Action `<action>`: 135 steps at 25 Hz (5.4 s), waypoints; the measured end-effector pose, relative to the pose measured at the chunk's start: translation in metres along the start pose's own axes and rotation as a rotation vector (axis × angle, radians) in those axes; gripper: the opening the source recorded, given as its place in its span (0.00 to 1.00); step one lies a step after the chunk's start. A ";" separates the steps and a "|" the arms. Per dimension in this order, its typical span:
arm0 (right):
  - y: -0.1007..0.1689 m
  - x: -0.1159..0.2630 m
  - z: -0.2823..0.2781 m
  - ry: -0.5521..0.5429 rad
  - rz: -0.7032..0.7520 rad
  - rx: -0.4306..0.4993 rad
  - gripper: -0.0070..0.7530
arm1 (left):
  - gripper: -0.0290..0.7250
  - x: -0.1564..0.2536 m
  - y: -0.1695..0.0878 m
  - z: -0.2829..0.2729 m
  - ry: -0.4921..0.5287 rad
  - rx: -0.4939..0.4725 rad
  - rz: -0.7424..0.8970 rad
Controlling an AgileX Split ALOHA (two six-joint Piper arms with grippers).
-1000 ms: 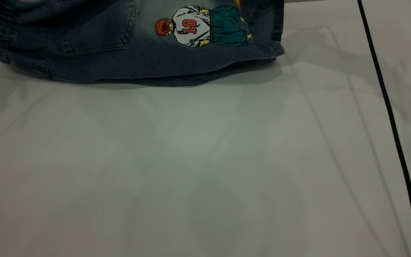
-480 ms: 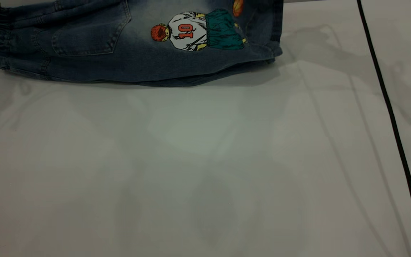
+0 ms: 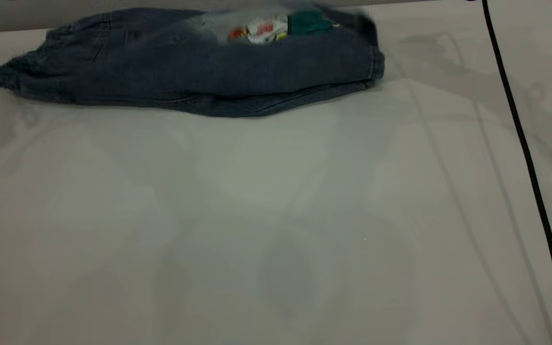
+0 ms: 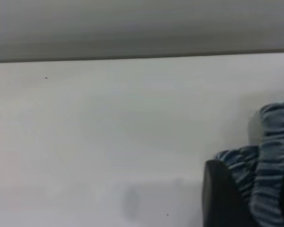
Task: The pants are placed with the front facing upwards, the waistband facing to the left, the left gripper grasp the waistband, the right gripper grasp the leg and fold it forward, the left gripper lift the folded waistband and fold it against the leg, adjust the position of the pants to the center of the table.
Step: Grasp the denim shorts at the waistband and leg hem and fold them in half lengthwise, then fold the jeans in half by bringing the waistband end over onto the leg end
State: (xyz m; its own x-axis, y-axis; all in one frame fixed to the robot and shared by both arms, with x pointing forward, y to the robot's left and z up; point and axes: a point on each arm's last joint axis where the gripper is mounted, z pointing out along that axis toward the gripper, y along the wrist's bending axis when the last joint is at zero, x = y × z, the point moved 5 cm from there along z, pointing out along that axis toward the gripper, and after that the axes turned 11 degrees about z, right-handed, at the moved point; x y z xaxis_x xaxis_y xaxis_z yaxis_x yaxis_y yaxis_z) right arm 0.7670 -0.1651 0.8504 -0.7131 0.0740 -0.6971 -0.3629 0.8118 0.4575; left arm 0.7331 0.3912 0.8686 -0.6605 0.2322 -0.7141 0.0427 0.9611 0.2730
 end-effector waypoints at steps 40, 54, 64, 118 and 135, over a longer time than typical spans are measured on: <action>0.122 -0.028 -0.005 0.391 0.023 0.145 0.61 | 0.52 0.045 0.046 -0.005 0.282 0.405 -0.540; 0.140 -0.019 0.001 0.413 -0.032 0.139 0.61 | 0.52 0.067 0.033 0.019 0.314 0.429 -0.673; 0.140 -0.019 0.001 0.412 -0.031 0.138 0.61 | 0.52 0.062 0.032 0.024 0.267 0.432 -0.739; 0.140 -0.018 0.001 0.424 -0.028 0.134 0.61 | 0.51 0.074 -0.009 0.045 0.311 0.519 -0.847; 0.136 -0.007 0.029 0.374 -0.032 0.086 0.61 | 0.13 0.044 -0.010 0.025 0.261 0.633 -0.811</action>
State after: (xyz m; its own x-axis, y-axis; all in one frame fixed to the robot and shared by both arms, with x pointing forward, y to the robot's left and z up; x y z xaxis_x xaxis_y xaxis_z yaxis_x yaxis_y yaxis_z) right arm 0.7397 -0.0380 0.9015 -0.8775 -0.1560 -0.4534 -0.3485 0.8569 0.3798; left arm 0.7224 0.3955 0.8182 -0.8037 -0.4805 -0.3509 -0.1503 0.7346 -0.6617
